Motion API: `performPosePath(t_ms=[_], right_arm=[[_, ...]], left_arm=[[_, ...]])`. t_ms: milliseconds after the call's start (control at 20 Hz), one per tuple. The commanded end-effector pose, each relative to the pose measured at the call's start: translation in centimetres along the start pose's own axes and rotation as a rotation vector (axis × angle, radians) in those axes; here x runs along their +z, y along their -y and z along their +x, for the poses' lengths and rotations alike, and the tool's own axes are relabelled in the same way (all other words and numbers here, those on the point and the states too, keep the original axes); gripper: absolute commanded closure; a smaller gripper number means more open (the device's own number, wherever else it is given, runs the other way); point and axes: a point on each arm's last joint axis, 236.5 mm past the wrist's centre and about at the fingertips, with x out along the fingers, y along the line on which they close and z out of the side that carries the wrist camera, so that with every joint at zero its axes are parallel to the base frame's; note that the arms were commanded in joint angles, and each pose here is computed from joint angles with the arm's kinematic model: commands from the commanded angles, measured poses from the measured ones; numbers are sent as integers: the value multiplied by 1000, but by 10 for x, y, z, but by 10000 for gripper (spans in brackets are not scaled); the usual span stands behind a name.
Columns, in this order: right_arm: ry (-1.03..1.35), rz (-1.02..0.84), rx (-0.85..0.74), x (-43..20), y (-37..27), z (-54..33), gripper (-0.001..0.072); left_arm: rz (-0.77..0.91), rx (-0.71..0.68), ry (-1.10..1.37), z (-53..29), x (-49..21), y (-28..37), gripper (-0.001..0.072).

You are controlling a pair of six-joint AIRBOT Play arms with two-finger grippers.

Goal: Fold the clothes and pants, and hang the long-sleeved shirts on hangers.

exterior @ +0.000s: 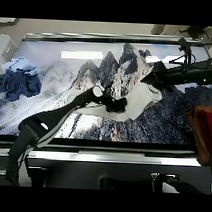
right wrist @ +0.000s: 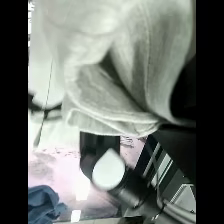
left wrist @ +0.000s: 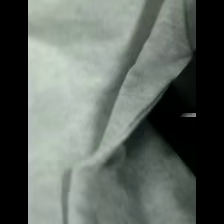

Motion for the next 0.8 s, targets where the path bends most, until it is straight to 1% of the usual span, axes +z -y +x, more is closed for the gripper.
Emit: performPosePath(t_ms=[0,150,200,300,400,500,650,750], right_arm=[[79,-15,10,4,-20,-13,664],[95,-18,-25,7,-13,-14,664],[96,-20,-47,8,-7,-13,664],[75,-8,-64,8,2,-7,664],[28,-26,-66,4,4,11,664],[-23,-52,-57,-2,1,39,664],[-65,-62,-32,-7,-8,94,664],[-97,-49,2,-14,-16,141,663]], left_arm=[[-175,-188,41,43,-26,61,681],[-295,-307,103,52,-30,100,681],[-297,-311,118,52,-28,101,681],[-189,-294,140,42,-11,90,683],[-77,-211,115,19,10,56,685],[27,-82,107,-26,41,11,685],[145,118,220,-143,101,-42,684],[163,176,352,-235,134,-55,683]])
